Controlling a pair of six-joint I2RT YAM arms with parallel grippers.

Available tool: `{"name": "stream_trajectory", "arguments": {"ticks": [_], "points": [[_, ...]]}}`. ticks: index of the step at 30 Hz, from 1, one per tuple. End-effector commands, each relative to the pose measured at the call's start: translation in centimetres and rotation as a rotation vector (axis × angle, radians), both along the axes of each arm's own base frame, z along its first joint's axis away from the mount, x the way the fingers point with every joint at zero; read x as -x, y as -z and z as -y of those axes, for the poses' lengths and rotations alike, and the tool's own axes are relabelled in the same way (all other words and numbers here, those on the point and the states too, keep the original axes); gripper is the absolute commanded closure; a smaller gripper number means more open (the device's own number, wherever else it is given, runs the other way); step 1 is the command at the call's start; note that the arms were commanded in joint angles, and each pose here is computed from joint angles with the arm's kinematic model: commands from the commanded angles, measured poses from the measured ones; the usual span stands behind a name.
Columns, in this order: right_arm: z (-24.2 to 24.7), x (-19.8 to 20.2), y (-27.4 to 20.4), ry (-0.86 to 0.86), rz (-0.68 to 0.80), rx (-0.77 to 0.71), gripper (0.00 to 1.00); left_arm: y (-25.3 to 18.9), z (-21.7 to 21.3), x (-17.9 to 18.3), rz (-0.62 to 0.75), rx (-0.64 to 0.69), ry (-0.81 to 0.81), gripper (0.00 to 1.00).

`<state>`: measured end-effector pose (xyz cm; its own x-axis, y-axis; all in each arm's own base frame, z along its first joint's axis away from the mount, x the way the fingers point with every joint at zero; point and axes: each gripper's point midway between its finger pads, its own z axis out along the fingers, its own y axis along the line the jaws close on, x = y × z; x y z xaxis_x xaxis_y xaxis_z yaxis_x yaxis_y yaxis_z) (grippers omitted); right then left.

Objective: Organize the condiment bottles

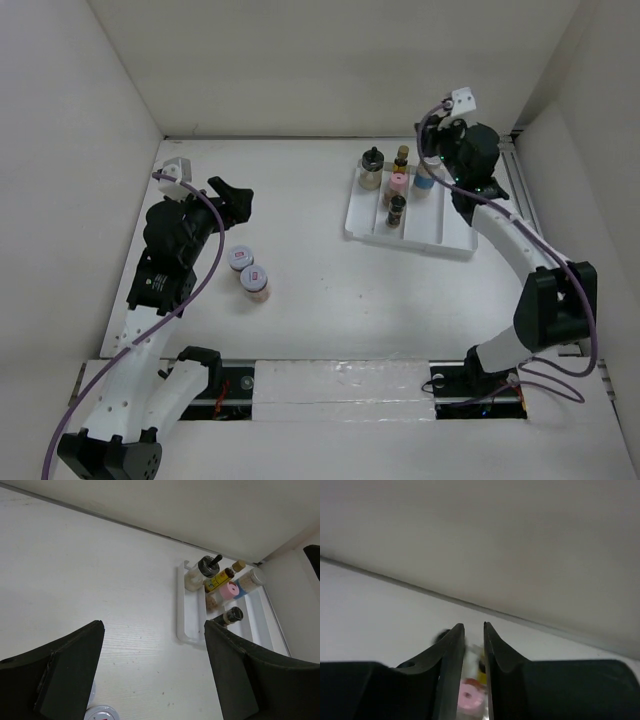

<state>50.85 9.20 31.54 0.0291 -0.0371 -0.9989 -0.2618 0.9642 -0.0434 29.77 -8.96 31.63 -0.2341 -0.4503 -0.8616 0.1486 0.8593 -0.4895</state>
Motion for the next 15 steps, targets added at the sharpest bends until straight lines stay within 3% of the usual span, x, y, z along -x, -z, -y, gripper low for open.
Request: {"name": "stream_trajectory", "arguments": {"ticks": [1,3,4,7,8,10,12,15], "points": [[-11.4,4.4,-0.7,-0.334,0.05,-0.003,0.74,-0.9,-0.6,-0.2,0.043,0.002,-0.032,0.23],[-16.9,6.6,0.2,-0.497,0.053,-0.002,0.74,-0.4,-1.2,-0.3,0.022,0.002,-0.066,0.23],[-21.4,9.7,1.4,-0.648,0.035,0.013,0.7,-0.1,-1.7,-0.4,0.011,-0.004,-0.098,0.21],[-27.2,14.0,4.4,-0.861,-0.004,0.077,0.38,-0.7,-2.9,-0.3,0.018,0.012,-0.166,0.21],[-29.5,16.6,5.0,-0.936,-0.009,0.099,0.22,-0.4,-3.1,-0.3,0.007,0.007,-0.18,0.2],[-31.0,18.7,7.3,-0.995,-0.043,0.167,0.09,-0.6,-3.1,-0.2,0.005,0.018,-0.182,0.17],[-32.2,21.1,9.8,-1.043,-0.09,0.207,0.0,-0.9,-3.1,0.0,0.014,0.02,-0.182,0.12],[-33.9,24.6,12.5,-1.141,-0.154,0.228,0.0,-0.5,-2.9,-0.2,0.002,0.018,-0.171,0.11]]}}
